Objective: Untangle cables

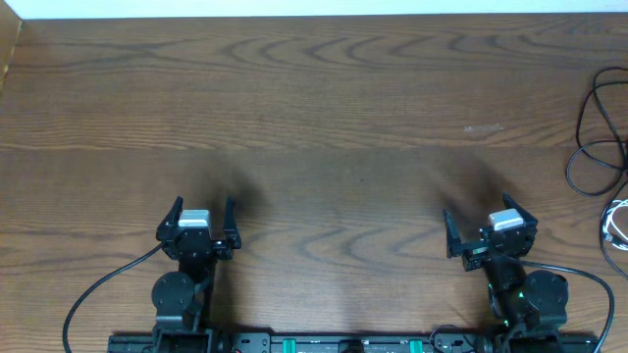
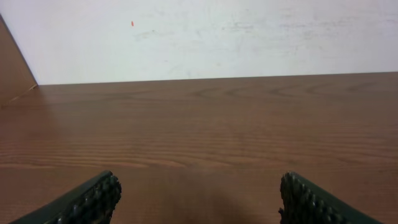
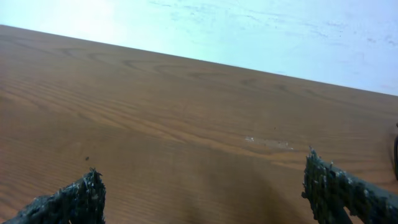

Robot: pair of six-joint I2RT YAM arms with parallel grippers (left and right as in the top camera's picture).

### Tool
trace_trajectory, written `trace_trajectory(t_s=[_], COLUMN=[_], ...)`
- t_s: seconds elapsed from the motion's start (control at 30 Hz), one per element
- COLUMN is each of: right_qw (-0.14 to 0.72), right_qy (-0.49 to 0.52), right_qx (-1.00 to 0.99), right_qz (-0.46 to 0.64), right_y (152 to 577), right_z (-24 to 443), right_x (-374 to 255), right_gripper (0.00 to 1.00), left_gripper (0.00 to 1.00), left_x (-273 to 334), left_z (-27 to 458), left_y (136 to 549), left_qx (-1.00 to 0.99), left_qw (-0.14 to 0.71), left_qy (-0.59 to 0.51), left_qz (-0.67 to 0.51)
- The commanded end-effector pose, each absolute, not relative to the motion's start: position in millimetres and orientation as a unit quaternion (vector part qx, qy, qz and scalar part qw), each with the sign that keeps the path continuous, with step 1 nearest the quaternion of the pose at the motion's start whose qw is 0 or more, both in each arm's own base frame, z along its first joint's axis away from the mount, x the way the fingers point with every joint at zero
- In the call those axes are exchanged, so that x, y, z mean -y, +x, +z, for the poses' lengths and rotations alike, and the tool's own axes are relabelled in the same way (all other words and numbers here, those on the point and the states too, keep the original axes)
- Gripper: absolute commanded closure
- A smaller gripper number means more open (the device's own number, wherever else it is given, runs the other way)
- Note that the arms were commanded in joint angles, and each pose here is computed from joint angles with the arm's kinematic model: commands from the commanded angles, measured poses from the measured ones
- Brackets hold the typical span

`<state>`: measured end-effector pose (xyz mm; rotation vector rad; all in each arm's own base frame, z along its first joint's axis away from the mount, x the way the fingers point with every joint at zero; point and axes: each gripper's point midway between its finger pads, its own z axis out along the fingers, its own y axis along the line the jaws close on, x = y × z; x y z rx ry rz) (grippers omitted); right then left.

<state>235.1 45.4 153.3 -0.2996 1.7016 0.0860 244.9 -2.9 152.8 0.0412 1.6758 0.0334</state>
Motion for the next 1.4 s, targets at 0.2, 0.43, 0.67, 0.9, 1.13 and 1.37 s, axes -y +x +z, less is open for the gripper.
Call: trace_trajectory(t_s=[0.2, 0.43, 0.67, 0.9, 1.13, 1.37], right_qw=[0.693, 0.683, 0.682, 0.682, 0.682, 0.683], right_qy=[-0.127, -0.124, -0.12, -0.114, -0.115, -0.114], right_qx=[-0.709, -0.719, -0.72, -0.721, -0.721, -0.721], right_qz=[0.038, 0.037, 0.032, 0.035, 0.036, 0.035], right_y=[241.7, 241.7, 242.1, 242.2, 242.2, 242.2], right_z=[165.6, 158.9, 158.6, 158.6, 158.7, 158.8], right_x=[-46.8, -45.5, -43.4, -42.8, -43.0, -43.0], right_gripper=[0.01, 0.01, 0.01, 0.01, 0.01, 0.01], left_gripper=[0.17, 0.17, 0.17, 0.17, 0.17, 0.17], left_x=[-1.4, -1.4, -1.4, -1.4, -1.4, -1.4], left_z=[136.2, 136.2, 136.2, 136.2, 136.2, 136.2], left_y=[243.8, 243.8, 243.8, 243.8, 243.8, 243.8], left_qx=[-0.76, -0.76, -0.76, -0.76, -0.76, -0.76], left_qw=[0.649, 0.649, 0.649, 0.649, 0.649, 0.649], left_qy=[0.018, 0.018, 0.018, 0.018, 0.018, 0.018], left_qz=[0.028, 0.028, 0.028, 0.028, 0.028, 0.028])
